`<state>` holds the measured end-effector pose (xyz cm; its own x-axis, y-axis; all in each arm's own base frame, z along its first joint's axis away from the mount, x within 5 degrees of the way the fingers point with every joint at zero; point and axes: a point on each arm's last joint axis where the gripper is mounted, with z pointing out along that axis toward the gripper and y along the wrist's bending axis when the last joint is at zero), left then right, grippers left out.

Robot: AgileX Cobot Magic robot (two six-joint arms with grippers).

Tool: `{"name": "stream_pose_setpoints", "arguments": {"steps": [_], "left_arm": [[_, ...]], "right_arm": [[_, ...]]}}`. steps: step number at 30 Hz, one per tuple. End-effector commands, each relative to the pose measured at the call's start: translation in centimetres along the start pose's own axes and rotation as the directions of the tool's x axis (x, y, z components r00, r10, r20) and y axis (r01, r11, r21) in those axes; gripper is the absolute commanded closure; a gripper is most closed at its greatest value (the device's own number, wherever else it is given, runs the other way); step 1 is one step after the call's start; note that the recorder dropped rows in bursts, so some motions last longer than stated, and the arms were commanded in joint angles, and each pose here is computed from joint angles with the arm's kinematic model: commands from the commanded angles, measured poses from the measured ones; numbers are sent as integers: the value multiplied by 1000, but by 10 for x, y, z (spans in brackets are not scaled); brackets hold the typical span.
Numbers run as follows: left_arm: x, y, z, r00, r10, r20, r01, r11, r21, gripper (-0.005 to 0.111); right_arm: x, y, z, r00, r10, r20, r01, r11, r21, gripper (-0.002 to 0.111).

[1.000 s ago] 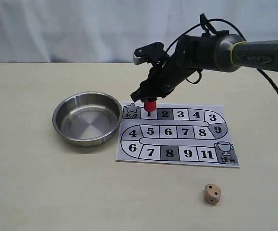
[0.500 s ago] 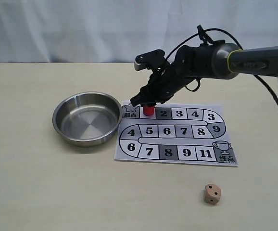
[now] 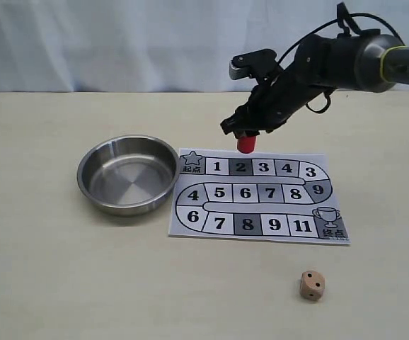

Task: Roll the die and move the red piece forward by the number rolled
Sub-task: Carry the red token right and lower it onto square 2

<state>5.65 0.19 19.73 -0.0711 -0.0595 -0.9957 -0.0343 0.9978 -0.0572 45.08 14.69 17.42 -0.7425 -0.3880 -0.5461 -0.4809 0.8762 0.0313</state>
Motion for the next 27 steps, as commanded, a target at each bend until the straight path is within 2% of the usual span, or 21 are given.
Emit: {"name": "stream_pose_setpoints", "arguments": {"steps": [1, 9, 13, 16, 25, 27], "left_arm": [[-3, 0, 0, 1000, 1, 18, -1, 1000, 1, 107], [-3, 0, 0, 1000, 1, 18, -1, 1000, 1, 107], [-3, 0, 0, 1000, 1, 18, -1, 1000, 1, 107], [-3, 0, 0, 1000, 1, 17, -1, 1000, 1, 107], [-3, 0, 0, 1000, 1, 17, -1, 1000, 1, 107], [-3, 0, 0, 1000, 1, 17, -1, 1000, 1, 107]], "right_arm": [[0, -3, -4, 1000, 1, -5, -1, 1000, 2, 104], [19, -2, 15, 998, 58, 10, -58, 998, 5, 104], [28, 0, 30, 994, 108, -11, -108, 994, -31, 104], [28, 3, 32, 992, 123, -3, -123, 991, -60, 104], [28, 2, 32, 993, 114, 4, -114, 992, -54, 104], [27, 2, 32, 994, 112, 9, -112, 992, -51, 100]]}}
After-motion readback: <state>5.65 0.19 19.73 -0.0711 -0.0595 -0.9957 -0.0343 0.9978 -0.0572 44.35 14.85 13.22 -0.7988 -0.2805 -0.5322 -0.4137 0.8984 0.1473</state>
